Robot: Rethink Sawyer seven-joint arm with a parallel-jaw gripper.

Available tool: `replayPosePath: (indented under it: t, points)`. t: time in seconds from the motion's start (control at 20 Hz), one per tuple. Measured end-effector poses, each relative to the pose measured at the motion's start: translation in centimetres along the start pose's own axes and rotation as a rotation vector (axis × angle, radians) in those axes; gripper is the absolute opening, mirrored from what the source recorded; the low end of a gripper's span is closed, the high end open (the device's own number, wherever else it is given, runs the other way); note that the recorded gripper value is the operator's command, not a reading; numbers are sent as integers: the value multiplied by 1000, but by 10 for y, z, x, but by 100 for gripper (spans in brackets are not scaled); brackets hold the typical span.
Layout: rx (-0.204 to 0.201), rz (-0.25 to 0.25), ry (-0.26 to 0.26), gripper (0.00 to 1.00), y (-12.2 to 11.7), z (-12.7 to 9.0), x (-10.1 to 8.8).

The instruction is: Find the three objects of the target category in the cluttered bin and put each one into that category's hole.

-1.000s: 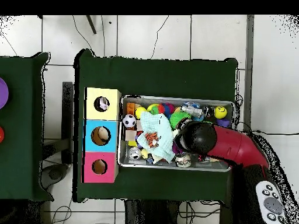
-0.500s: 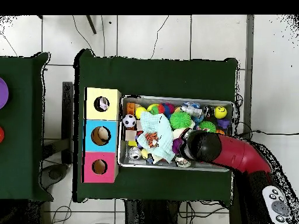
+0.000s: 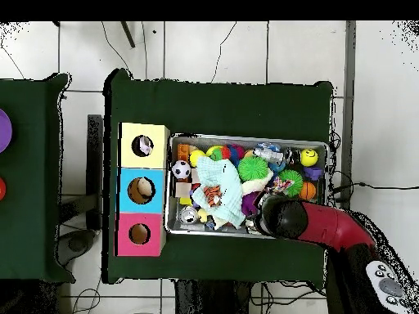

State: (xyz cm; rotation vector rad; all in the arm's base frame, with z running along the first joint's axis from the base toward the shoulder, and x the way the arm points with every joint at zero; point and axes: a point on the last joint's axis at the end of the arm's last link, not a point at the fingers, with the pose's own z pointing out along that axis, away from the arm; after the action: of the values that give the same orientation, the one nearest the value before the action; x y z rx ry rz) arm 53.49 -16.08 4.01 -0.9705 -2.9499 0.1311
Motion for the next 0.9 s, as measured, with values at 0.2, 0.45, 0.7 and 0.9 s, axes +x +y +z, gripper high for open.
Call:
replayPosePath:
  t: [0.2,0.45,0.7,0.9]
  points:
    - [-1,-11,6,100,-14,12,1]
    - [-1,-14,17,100,-34,24,1]
    - [-5,-23,19,100,-53,33,-1]
    - [-5,-29,17,100,-63,37,-2]
